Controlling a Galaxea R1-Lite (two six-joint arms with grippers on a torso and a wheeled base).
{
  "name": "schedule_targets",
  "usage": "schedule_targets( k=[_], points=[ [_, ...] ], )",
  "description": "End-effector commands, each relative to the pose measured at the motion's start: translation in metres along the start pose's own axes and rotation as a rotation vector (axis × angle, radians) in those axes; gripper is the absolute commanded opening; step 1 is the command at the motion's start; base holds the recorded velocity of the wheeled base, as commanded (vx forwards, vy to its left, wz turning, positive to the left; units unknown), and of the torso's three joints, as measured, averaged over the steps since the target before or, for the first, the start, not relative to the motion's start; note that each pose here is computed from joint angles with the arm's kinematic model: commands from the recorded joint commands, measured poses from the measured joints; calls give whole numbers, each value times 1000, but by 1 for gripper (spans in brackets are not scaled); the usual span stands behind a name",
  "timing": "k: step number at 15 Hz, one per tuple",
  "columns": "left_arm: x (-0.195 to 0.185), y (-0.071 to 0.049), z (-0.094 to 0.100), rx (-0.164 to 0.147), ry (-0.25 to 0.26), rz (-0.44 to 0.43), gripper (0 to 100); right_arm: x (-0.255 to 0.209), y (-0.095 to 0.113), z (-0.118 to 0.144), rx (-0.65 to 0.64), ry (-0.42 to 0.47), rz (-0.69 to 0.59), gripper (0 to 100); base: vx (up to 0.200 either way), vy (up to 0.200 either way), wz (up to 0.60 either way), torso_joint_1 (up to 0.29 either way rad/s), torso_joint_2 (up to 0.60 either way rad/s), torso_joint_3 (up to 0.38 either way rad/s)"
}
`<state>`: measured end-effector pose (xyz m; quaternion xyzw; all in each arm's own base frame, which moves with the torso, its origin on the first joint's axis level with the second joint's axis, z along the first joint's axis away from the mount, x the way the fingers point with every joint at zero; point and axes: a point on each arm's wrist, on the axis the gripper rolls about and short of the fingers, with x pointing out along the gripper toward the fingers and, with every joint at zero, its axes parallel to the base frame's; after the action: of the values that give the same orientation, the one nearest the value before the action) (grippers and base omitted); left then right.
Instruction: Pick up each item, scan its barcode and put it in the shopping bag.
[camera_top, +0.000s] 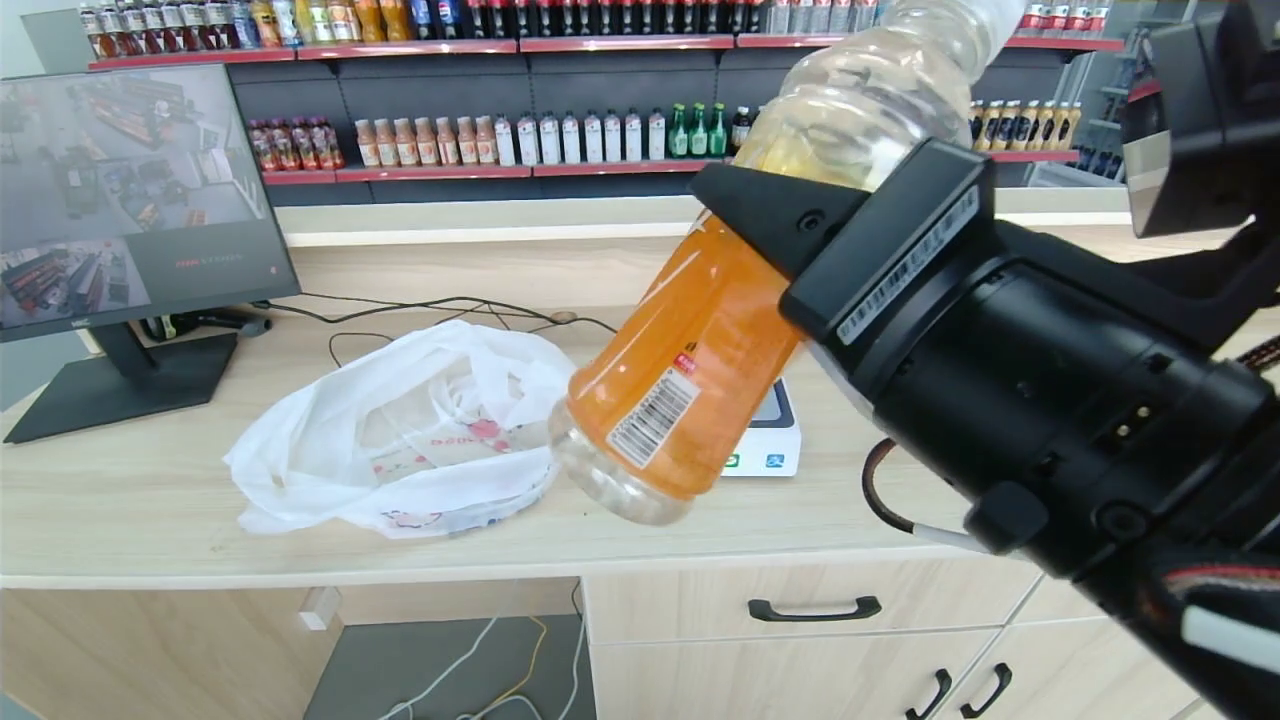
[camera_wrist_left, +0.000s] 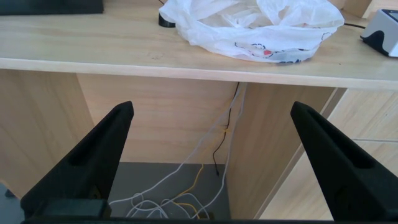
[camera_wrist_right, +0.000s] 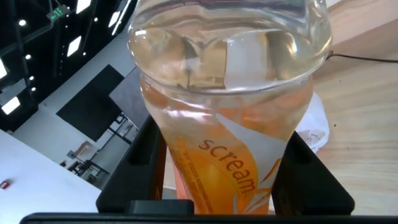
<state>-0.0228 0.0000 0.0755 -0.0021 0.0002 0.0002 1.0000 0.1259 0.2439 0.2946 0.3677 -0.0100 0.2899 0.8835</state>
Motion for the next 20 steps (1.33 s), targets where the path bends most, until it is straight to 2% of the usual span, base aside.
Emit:
schedule_targets(
  k=[1, 4, 7, 12, 15, 17, 18, 19, 20],
  points=[
    [0, 0, 0, -2, 0, 0, 100, 5, -3, -12, -39, 25, -13, 0, 0, 0, 0, 0, 0, 0],
    [0, 0, 0, -2, 0, 0, 100, 3, -10, -20, -144, 51, -26, 0, 0, 0, 0, 0, 0, 0],
    [0, 0, 0, -2, 0, 1, 100, 2, -31, -34, -285, 83, -67, 0, 0, 0, 0, 0, 0, 0],
    [0, 0, 0, -2, 0, 1, 100, 35, -60, -51, -509, -27, -113, 0, 0, 0, 0, 0, 0, 0],
    [0, 0, 0, 0, 0, 0, 100, 50, -72, -70, -638, -95, -113, 0, 0, 0, 0, 0, 0, 0],
    [0, 0, 0, -2, 0, 0, 100, 54, -89, -71, -739, -133, -136, 0, 0, 0, 0, 0, 0, 0],
    [0, 0, 0, 0, 0, 0, 100, 54, -91, -70, -767, -146, -123, 0, 0, 0, 0, 0, 0, 0],
    [0, 0, 0, 0, 0, 0, 100, 60, -97, -64, -869, -157, -70, 0, 0, 0, 0, 0, 0, 0],
    [0, 0, 0, -2, 0, 0, 100, 63, -99, -63, -906, -158, -42, 0, 0, 0, 0, 0, 0, 0]
  ],
)
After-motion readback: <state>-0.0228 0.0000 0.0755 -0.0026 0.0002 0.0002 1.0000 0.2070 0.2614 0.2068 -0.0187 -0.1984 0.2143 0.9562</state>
